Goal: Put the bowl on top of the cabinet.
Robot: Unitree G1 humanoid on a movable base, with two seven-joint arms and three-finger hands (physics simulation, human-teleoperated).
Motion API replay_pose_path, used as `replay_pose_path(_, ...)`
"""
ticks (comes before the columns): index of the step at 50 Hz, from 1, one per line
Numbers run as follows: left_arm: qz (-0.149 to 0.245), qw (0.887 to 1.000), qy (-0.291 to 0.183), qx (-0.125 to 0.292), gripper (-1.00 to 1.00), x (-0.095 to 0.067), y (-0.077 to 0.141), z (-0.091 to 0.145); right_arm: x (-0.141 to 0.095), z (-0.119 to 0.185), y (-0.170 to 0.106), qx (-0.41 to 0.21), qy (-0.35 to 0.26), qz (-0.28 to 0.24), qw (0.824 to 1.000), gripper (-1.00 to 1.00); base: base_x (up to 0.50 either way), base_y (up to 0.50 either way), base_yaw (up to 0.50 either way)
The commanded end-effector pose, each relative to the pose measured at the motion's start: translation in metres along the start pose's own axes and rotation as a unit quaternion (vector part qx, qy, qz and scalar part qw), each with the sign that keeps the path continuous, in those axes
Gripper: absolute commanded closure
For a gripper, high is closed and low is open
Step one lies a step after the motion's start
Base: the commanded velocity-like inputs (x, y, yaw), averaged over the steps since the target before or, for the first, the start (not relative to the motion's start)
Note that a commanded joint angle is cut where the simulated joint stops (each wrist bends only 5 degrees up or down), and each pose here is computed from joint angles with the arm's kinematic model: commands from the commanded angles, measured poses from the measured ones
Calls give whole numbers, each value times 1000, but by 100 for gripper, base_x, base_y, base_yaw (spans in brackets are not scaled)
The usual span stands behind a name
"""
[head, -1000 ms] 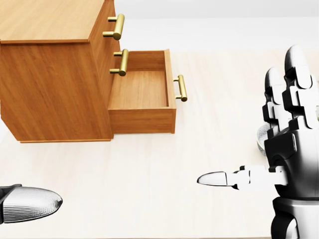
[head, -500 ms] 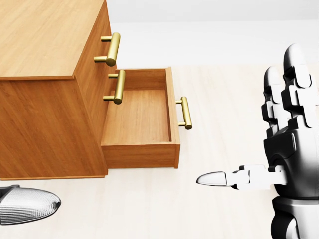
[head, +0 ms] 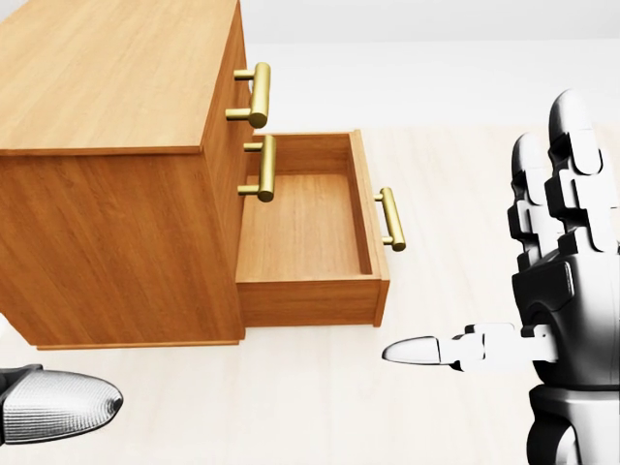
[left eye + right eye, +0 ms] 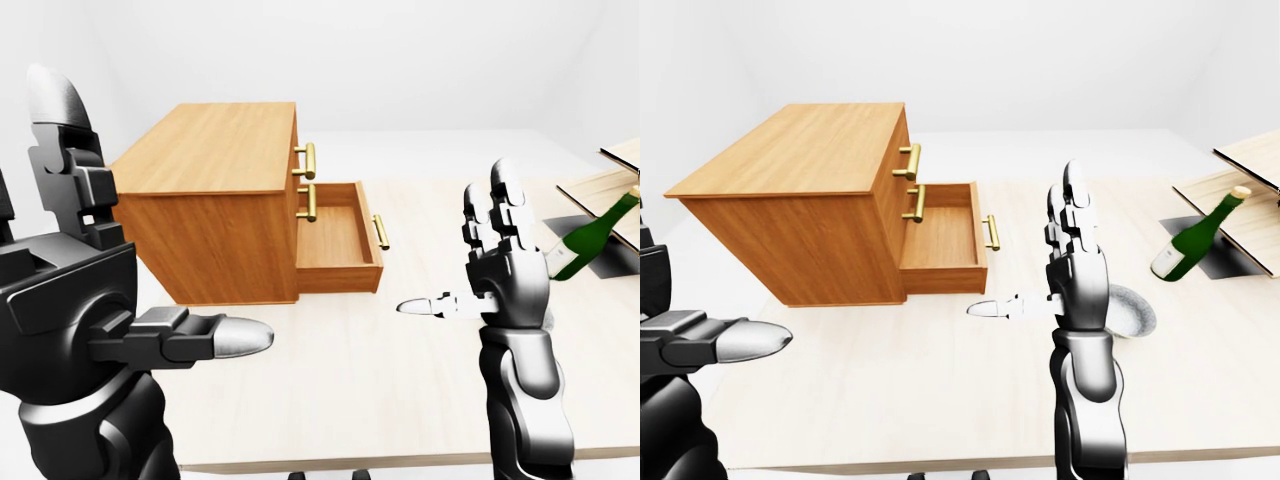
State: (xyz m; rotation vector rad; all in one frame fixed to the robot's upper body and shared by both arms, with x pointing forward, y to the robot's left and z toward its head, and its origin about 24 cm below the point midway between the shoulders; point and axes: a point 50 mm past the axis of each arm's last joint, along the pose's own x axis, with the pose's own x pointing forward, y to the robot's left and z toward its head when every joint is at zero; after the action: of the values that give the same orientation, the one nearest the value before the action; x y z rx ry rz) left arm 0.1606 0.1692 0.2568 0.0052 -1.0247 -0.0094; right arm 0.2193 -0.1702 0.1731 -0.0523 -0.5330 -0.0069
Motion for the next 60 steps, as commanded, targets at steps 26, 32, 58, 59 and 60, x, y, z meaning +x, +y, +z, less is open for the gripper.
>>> replay_pose_path(26, 0, 1000, -12, -1, -100, 1, 0, 5, -1, -3, 7, 6, 8, 7, 1000, -100, 14, 2, 0)
replay_pose_path(32, 1, 1000, -26, -4, -100, 2, 0, 10, 2, -4, 6, 7, 7, 2, 1000, -100, 0, 0, 0)
replay_pose_path(58, 25, 997, -38, -62, -100, 7, 9, 19, 23, -13, -5, -78, 12, -11, 997, -100, 0, 0, 0)
replay_pose_path(59, 26, 997, -38, -63, -100, 7, 9, 19, 25, -13, -7, -82, 11, -11, 996, -100, 0, 0, 0)
replay_pose_path(60, 26, 997, -38, -64, -100, 8, 9, 19, 26, -12, -8, -86, 9, -11, 996, -100, 0, 0, 0)
